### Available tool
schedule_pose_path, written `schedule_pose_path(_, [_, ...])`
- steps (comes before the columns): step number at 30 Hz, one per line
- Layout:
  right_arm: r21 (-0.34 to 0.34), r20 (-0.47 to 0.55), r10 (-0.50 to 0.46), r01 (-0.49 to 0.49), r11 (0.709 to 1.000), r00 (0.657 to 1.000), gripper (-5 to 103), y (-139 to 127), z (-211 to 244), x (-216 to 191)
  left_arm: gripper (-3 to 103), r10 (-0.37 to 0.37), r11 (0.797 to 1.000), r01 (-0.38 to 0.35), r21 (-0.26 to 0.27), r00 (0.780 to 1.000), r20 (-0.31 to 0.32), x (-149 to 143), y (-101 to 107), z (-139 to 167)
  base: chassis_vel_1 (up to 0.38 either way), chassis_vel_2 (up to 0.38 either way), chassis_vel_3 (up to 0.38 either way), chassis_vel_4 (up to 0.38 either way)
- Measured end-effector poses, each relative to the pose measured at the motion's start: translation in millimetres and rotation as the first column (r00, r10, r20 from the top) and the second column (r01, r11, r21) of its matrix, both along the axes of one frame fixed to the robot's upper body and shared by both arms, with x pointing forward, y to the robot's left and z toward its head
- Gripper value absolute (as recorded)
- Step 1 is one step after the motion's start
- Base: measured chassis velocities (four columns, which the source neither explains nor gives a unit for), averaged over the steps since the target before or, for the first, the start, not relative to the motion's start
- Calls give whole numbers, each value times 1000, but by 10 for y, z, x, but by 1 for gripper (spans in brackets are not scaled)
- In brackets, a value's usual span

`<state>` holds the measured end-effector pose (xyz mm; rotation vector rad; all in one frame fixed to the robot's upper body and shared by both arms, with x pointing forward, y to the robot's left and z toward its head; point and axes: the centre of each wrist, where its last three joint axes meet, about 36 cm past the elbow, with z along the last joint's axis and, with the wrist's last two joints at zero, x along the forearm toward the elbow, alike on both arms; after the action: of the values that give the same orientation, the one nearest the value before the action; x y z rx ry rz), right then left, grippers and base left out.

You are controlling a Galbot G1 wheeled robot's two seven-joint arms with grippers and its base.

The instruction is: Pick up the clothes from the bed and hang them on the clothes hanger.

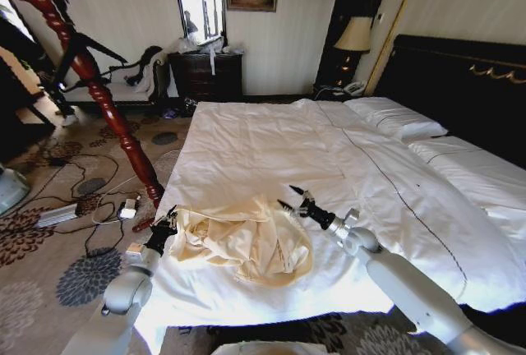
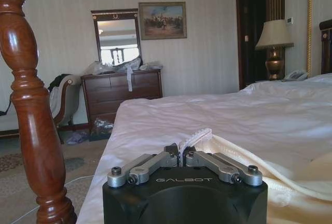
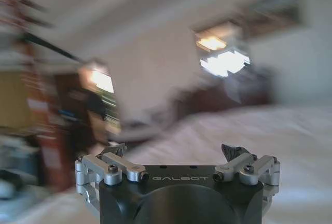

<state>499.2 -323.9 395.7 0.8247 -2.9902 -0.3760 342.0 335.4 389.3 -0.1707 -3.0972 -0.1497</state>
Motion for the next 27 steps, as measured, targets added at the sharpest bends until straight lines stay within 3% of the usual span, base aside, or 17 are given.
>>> schedule_pose_path(1, [0,0,0,0,1000,1000,100,0,0,0,1,0,1000,0,0,1000,0,0,0,0,0,0,0,0])
schedule_pose_path(2, [-59,-134,-134,127,990,982,100,67,94,70,1,0,1000,0,2,1000,1,-6,-1,-5,0,0,0,0])
schedule_pose_path(4, [-124,-245,-284,260,958,927,100,110,149,89,1,1,1000,-1,3,1000,4,-9,-3,-8,0,0,0,0])
schedule_pose_path(8, [-181,-274,-380,340,923,884,100,152,172,-51,1,2,1000,-2,1,1000,7,-11,-10,-12,0,0,0,0])
schedule_pose_path(10, [-198,-179,-343,308,931,922,100,81,182,-222,1,3,1000,-3,2,1000,10,-7,-5,-9,0,0,0,0])
schedule_pose_path(11, [-198,-179,-343,308,931,922,100,81,182,-222,1,3,1000,-3,2,1000,10,-7,-5,-9,0,0,0,0])
schedule_pose_path(14, [-328,-15,-244,225,918,970,100,-36,178,-570,1,7,1000,-7,2,1000,12,6,10,-10,0,0,0,0])
schedule_pose_path(15, [-328,-15,-244,225,918,970,100,-36,178,-570,1,7,1000,-7,2,1000,12,6,10,-10,0,0,0,0])
schedule_pose_path(18, [-481,-3,-154,133,867,988,100,-29,-63,-1016,1,12,1000,-12,-6,1000,13,21,-3,-21,0,0,0,0])
schedule_pose_path(23, [-554,-21,-170,130,822,985,100,48,-391,-1143,1,10,1000,-9,-10,1000,10,11,-31,-25,0,0,0,0])
schedule_pose_path(27, [-567,-11,-184,146,811,983,100,131,-483,-1073,1,14,1000,-14,-8,1000,11,0,-18,-11,0,0,0,0])
